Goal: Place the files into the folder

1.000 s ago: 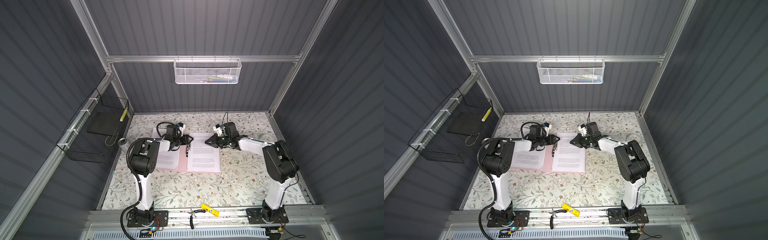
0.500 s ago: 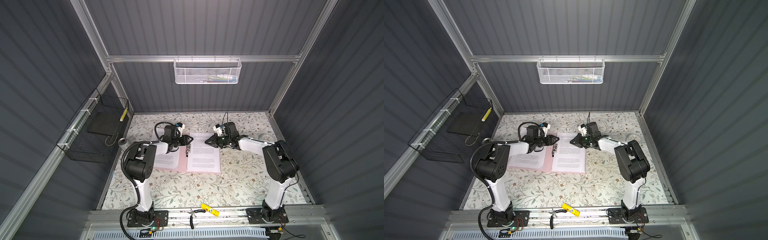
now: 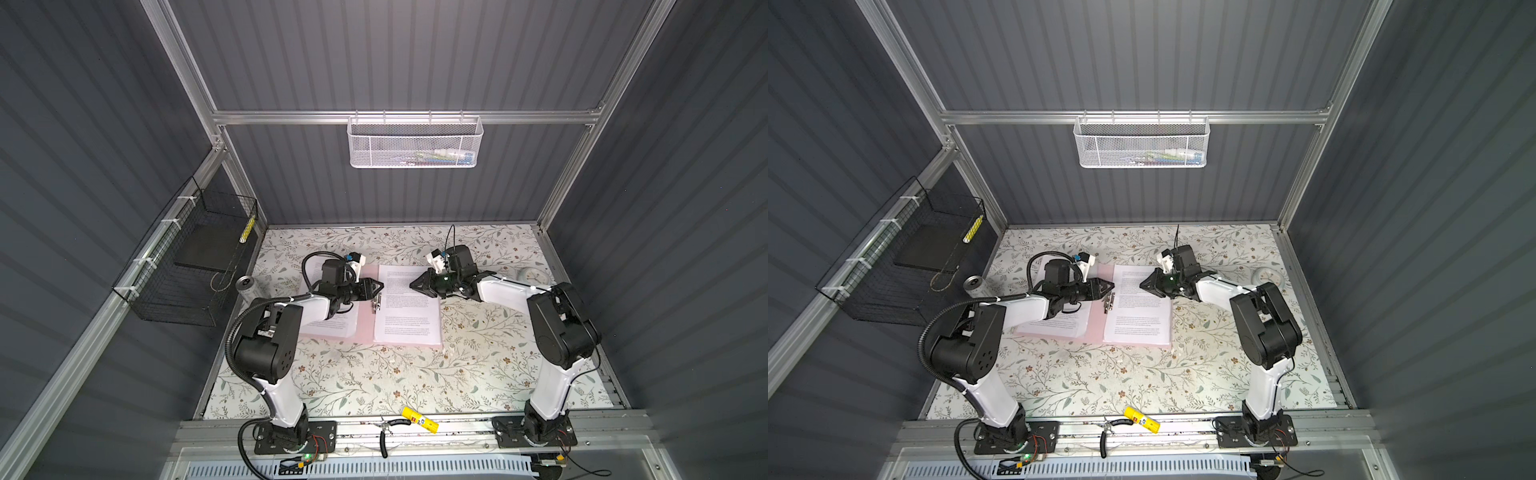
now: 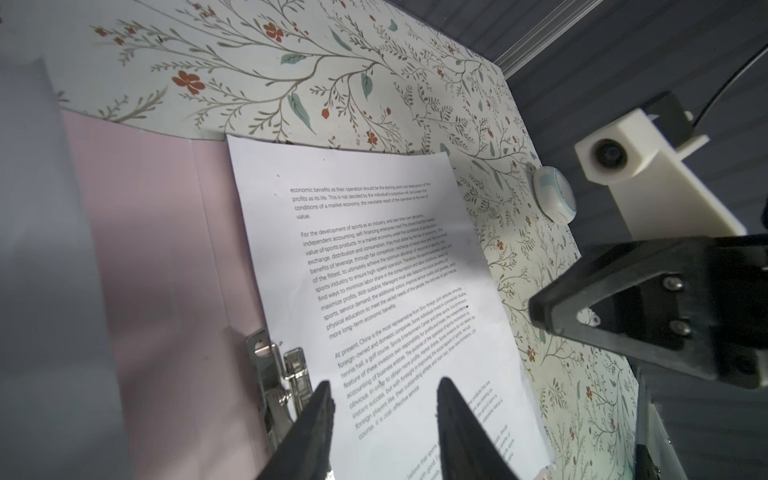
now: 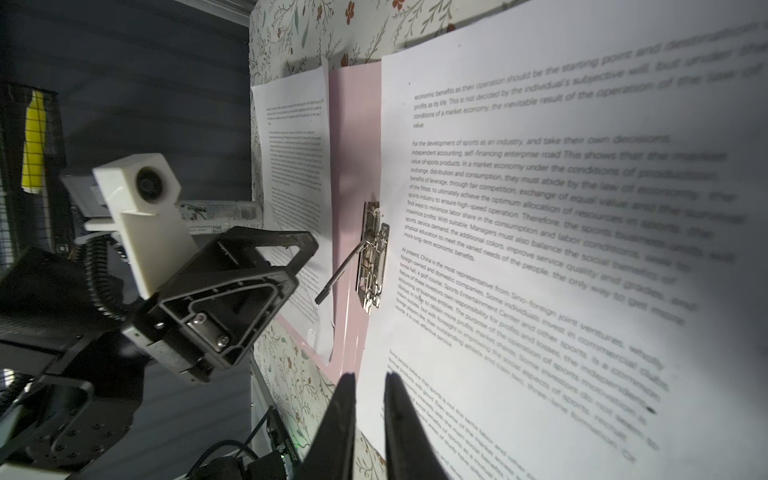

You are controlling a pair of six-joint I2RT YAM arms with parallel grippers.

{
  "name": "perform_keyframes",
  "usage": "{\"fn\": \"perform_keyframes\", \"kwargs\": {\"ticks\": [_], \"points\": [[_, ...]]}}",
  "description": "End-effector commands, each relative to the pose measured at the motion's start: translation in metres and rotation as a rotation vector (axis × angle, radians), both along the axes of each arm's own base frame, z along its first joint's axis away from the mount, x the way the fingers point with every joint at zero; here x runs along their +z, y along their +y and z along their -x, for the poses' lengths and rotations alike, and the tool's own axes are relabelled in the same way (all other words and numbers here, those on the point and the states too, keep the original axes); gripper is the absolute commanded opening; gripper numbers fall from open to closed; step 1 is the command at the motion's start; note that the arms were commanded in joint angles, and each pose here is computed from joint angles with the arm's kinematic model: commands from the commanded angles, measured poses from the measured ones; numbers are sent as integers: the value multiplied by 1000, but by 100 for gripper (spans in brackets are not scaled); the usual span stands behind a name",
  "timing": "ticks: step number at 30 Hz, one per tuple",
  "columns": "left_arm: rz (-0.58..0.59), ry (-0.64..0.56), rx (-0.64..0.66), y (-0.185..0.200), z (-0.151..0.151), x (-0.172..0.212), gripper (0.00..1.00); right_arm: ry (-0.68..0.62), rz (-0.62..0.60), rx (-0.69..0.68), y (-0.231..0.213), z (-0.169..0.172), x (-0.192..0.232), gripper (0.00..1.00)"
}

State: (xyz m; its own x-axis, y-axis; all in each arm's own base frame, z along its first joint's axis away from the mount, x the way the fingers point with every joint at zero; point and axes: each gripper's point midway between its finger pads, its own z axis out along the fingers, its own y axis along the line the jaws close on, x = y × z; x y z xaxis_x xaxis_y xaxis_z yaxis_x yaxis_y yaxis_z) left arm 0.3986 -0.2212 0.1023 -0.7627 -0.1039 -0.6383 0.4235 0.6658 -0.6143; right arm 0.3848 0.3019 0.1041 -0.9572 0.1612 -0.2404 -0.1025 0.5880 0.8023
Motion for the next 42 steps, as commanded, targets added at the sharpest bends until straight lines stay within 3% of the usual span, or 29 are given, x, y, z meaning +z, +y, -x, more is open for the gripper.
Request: {"fn": "perform_keyframes", "kwargs": {"ticks": [1, 11, 19, 30, 42], "points": [[0, -24, 65, 12, 3, 17, 43, 30, 31, -13, 14, 2, 1, 21], [-102, -24, 204, 52, 47, 29, 44, 150, -109, -34, 69, 4, -11, 23], [-165, 18, 286, 74, 70, 9, 44, 253, -205, -24, 96, 2, -17, 23], [-134, 26, 293, 73, 72, -5, 43, 329, -212, 49, 128, 15, -32, 23], [-131, 25, 291, 72, 69, -8, 43, 347, -191, 42, 126, 25, -41, 23]]}}
